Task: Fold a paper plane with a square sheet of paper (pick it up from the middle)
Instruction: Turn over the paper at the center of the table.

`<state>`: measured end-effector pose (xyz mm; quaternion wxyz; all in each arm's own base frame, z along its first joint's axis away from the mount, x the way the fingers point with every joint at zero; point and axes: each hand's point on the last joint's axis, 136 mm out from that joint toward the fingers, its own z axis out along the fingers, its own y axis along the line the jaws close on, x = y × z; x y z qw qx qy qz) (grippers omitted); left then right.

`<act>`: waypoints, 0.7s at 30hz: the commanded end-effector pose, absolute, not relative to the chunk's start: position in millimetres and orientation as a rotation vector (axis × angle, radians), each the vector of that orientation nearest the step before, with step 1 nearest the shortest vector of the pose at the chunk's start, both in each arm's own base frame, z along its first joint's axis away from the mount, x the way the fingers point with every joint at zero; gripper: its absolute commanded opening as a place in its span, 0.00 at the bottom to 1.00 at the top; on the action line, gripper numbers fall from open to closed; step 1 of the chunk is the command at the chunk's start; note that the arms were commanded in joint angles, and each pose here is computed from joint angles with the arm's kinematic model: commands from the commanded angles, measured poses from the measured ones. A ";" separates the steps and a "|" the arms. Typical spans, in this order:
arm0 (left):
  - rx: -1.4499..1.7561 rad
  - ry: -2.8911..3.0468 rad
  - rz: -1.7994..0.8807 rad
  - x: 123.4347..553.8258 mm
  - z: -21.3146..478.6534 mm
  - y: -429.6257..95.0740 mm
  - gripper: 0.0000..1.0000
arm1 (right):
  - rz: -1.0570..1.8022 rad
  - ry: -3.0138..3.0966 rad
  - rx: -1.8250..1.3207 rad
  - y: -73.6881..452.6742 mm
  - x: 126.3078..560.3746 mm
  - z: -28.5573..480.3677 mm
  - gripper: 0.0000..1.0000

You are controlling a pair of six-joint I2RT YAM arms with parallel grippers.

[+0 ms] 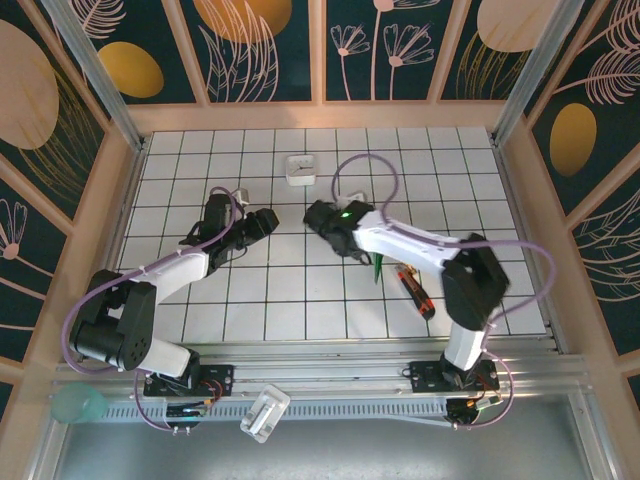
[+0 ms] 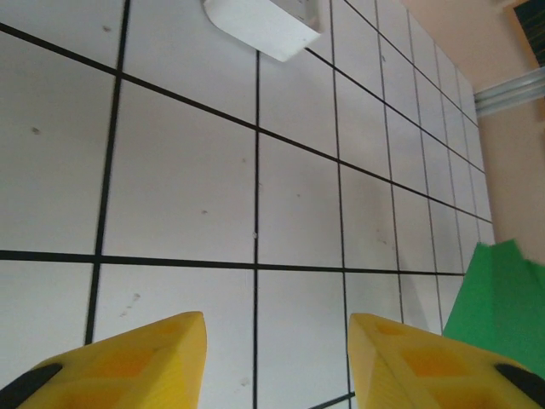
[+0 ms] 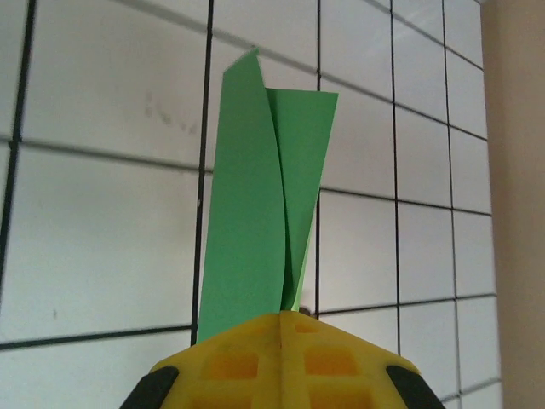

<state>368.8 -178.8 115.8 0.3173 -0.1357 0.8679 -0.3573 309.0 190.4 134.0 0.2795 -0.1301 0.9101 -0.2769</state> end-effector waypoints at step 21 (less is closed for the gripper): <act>-0.484 2.281 -1.045 349.1 95.5 -165.0 0.51 | 0.350 2.504 -0.412 354.3 292.5 121.8 0.33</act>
